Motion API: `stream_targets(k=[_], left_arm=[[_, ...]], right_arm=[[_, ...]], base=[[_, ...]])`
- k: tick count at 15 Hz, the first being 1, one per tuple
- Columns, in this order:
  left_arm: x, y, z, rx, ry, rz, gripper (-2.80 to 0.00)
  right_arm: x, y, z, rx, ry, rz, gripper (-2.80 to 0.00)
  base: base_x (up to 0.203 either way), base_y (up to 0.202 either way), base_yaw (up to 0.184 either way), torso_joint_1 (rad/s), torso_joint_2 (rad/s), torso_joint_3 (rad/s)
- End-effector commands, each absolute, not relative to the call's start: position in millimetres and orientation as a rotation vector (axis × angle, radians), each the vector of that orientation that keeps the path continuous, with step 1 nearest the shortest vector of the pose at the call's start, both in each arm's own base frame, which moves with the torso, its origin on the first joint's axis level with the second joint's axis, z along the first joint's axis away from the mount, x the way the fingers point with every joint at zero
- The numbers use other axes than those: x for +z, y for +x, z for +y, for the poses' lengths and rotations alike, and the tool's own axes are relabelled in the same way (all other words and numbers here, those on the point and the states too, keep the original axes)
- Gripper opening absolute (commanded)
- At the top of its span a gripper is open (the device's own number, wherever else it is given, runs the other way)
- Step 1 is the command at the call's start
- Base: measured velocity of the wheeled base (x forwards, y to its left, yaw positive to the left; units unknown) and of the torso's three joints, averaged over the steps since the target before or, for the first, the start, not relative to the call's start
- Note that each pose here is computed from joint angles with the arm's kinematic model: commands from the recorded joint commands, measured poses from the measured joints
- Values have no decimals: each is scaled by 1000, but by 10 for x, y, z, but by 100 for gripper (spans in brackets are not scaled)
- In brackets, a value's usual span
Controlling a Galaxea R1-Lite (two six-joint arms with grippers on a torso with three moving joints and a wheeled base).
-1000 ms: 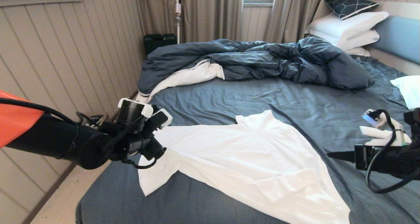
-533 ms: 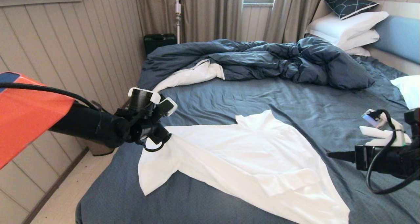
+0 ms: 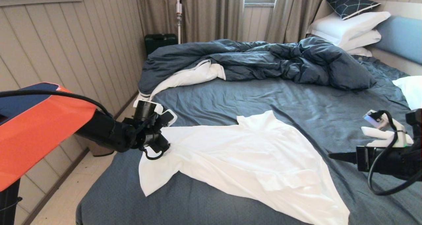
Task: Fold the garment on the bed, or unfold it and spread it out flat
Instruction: Fold the white T-shirt
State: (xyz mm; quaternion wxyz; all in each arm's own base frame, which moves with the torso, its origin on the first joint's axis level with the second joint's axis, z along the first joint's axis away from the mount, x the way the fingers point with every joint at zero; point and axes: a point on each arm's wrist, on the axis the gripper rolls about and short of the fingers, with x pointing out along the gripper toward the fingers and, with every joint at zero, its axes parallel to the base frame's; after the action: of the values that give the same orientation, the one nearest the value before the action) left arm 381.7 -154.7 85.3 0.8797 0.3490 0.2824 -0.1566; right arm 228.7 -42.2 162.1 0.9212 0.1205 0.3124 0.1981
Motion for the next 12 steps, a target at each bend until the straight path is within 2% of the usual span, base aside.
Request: stream_targets(k=[1, 5, 12], left_arm=[[826, 3810, -1592, -338, 734, 588, 0], [868, 3812, -1612, -337, 728, 572, 0], [1495, 3653, -1474, -272, 658, 443, 0]], right_arm=[[1618, 2294, -423, 411, 249, 643, -280], [1622, 2286, -421, 411, 249, 641, -280], [1630, 2285, -421, 411, 248, 638, -280]], base=[[0, 0, 0, 0, 0, 0], [0, 0, 0, 0, 0, 0], [0, 0, 0, 0, 0, 0]])
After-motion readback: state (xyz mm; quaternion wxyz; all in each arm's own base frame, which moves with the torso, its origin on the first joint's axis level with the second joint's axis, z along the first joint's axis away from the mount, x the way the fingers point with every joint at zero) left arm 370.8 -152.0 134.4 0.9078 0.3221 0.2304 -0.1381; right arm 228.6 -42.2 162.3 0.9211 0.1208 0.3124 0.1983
